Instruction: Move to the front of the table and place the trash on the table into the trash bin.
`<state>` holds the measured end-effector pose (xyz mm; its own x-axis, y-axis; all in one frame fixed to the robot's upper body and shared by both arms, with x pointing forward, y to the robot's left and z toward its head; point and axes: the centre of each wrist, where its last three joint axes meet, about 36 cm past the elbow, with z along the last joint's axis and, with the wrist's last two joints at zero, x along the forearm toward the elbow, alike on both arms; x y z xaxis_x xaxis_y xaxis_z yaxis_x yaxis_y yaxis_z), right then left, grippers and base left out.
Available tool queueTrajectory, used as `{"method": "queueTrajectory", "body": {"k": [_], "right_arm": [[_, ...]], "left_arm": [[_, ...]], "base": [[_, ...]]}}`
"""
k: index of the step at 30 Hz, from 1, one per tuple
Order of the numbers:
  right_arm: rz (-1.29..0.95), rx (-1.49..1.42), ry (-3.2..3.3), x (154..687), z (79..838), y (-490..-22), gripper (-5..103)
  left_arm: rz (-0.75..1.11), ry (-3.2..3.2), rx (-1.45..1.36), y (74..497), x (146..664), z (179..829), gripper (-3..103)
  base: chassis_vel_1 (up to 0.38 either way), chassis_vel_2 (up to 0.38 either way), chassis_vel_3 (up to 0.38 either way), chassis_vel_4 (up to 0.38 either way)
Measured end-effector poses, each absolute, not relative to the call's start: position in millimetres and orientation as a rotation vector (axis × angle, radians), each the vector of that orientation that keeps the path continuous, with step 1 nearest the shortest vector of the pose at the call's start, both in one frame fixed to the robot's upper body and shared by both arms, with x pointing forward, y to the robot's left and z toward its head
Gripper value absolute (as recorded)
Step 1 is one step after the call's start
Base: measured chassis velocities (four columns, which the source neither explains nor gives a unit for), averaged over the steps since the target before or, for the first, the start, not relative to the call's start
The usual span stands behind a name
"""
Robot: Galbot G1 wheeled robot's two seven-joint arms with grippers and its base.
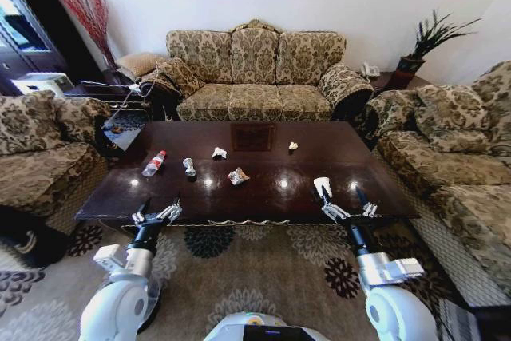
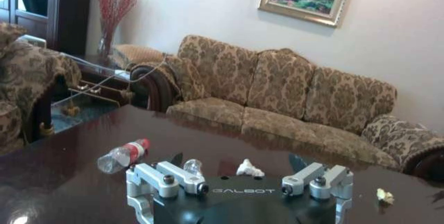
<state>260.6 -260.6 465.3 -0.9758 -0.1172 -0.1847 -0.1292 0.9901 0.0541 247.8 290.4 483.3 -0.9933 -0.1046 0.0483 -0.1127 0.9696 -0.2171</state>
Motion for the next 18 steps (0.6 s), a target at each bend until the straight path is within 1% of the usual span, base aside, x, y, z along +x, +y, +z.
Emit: {"method": "queueTrajectory", "body": {"k": [3,4,6,9,10,11,12,14,18], "right_arm": [[0.090,-0.185,2.952,260.9,464.4,-262.3,100],[0.098,-0.174,2.950,261.5,464.3,-262.4,100],[0.102,-0.169,2.950,261.7,464.4,-262.3,100],[0.110,-0.163,2.949,261.8,464.3,-261.4,100],[0.112,-0.165,2.950,261.7,464.1,-260.9,100],[0.110,-0.172,2.949,261.6,464.1,-260.6,100],[0.110,-0.172,2.949,261.6,464.1,-260.6,100],[0.107,-0.178,2.941,261.6,463.9,-260.1,100],[0.107,-0.181,2.937,260.0,462.7,-259.7,100]], "left_arm": [[0.341,-3.084,0.171,290.5,247.7,483.2,100],[0.342,-3.088,0.180,290.9,247.9,481.9,103],[0.343,-3.088,0.183,290.8,247.9,481.8,103],[0.344,-3.090,0.188,290.7,247.7,482.5,100],[0.343,-3.092,0.189,290.6,247.5,483.2,99],[0.342,-3.094,0.188,290.2,247.2,484.9,96],[0.342,-3.094,0.188,290.2,247.2,484.9,96],[0.347,-3.097,0.191,289.0,246.1,487.4,100],[0.359,-3.099,0.190,286.6,245.0,489.5,100]], "base": [[0.034,0.015,-0.039,-0.009],[0.064,0.057,-0.073,-0.039],[0.081,0.057,-0.073,-0.058],[0.136,0.100,-0.116,-0.093],[0.176,0.149,-0.138,-0.161],[0.226,0.196,-0.172,-0.220],[0.226,0.196,-0.172,-0.220],[0.242,0.236,-0.213,-0.220],[0.276,0.251,-0.268,-0.266]]}}
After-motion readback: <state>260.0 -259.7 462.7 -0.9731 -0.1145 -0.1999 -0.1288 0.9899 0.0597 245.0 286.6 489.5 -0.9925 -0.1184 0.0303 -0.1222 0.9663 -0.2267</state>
